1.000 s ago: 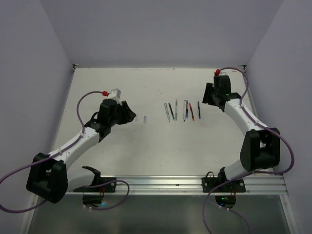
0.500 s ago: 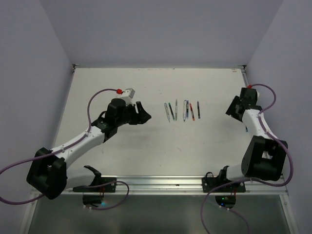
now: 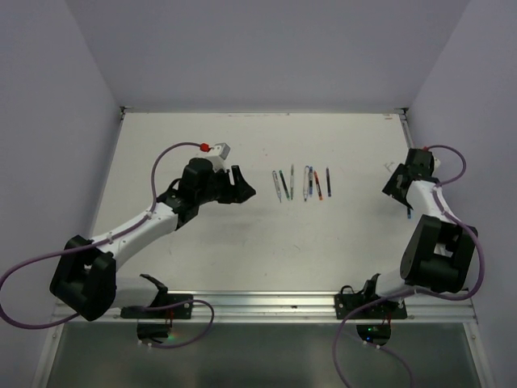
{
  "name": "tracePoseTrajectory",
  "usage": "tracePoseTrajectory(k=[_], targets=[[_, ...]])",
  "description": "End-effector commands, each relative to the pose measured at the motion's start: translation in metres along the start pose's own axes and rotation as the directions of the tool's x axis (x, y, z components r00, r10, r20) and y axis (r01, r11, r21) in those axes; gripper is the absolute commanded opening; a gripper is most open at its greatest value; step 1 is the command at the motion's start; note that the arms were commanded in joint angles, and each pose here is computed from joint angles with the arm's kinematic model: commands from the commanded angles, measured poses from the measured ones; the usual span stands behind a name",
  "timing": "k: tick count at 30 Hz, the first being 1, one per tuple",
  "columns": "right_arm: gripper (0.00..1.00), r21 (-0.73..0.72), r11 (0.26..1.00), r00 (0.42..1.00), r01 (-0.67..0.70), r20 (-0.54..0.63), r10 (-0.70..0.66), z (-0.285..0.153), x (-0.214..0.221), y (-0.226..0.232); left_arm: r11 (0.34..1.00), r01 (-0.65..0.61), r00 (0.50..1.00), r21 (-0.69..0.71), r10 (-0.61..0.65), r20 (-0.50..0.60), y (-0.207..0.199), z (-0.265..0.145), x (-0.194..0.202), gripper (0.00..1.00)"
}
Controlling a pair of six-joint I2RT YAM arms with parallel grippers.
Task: Open the pen caps
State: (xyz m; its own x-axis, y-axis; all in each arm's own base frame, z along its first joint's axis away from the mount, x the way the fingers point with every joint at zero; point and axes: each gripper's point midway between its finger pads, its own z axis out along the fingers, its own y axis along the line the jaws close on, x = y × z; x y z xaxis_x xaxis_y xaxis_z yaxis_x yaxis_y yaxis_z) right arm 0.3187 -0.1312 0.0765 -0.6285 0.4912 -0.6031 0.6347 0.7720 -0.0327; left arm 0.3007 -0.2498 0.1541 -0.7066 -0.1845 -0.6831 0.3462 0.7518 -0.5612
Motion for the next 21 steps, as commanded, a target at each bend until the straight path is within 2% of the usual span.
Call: tracePoseTrajectory(k=[1, 6, 21], targets=[[0.68, 0.041, 0.999, 0.999, -0.026, 0.043, 0.024, 0.008, -0.014, -0.012, 0.998, -0.042, 0.999, 0.055, 0.041, 0.014, -0.018, -0.002, -0.011, 0.67], [0.68, 0.057, 0.998, 0.999, -0.038, 0.037, 0.036, 0.014, -0.017, -0.018, 0.998, -0.063, 0.998, 0.024, 0.063, -0.003, -0.013, -0.005, -0.01, 0.67], [0.68, 0.08, 0.995, 0.999, -0.054, 0.0, 0.054, 0.039, -0.026, -0.022, 0.993, -0.081, 0.996, 0.091, 0.083, -0.023, -0.024, -0.002, -0.008, 0.67]])
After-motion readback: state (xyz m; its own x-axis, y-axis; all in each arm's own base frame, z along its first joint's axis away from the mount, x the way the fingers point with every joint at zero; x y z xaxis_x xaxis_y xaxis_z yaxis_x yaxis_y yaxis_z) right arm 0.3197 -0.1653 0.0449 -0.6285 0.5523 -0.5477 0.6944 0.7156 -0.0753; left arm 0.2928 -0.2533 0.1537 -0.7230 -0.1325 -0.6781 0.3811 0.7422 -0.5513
